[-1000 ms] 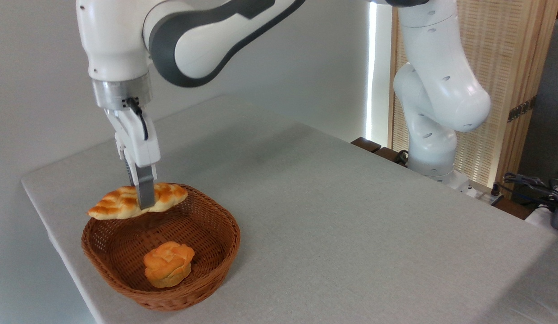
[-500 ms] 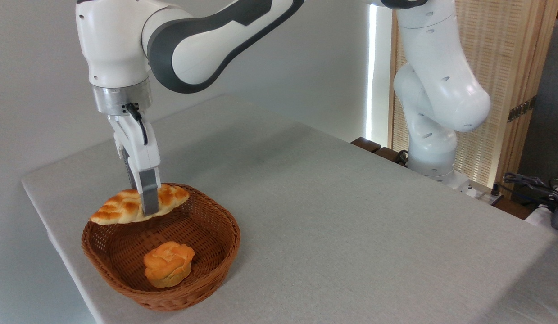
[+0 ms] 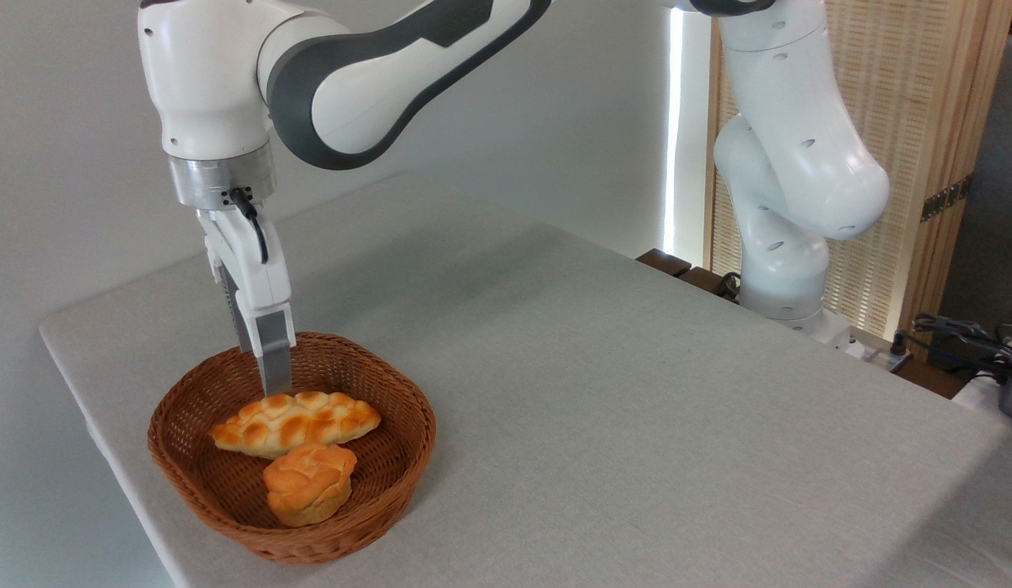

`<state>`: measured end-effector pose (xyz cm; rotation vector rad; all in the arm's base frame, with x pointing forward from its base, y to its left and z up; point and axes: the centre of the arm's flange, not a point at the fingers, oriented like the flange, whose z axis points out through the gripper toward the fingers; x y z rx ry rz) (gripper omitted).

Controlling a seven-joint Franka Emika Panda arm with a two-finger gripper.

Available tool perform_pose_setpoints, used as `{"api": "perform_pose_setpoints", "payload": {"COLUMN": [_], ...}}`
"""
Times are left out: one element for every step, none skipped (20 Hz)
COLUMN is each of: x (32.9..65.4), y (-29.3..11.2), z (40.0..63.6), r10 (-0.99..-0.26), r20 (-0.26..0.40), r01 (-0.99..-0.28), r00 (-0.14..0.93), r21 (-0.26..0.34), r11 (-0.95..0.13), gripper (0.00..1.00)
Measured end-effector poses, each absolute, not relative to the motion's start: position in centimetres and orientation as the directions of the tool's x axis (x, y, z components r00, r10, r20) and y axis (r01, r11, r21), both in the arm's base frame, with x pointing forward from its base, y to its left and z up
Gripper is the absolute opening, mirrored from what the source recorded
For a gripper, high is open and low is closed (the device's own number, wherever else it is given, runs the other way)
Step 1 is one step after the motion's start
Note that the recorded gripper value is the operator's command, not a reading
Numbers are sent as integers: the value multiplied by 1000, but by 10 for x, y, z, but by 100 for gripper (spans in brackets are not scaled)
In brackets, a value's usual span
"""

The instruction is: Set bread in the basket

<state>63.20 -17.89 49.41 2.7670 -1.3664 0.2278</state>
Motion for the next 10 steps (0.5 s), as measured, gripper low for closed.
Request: {"api": "perform_pose_setpoints", "payload": {"x": [632, 633, 633, 633, 632, 630, 628, 623, 621, 617], "y": [-178, -176, -174, -167, -162, -149, -141, -126, -118, -104], "z": [496, 501, 505, 516, 523, 536, 543, 554, 562, 576], "r10": [-785, -782, -780, -774, -769, -758, -751, -740, -732, -719], "r20": [154, 161, 167, 178, 183, 181, 178, 171, 168, 171], "r01": [-792, -789, -787, -780, -775, -764, -757, -744, -736, -724], "r00": [600, 601, 603, 608, 613, 626, 635, 651, 660, 673], "r21": [-25, -31, -36, -46, -51, -53, -52, -47, -46, -48], "r11": [-610, -613, -616, -624, -630, -644, -652, -666, -675, -689], "gripper": [100, 100, 100, 100, 100, 100, 100, 100, 100, 100]}}
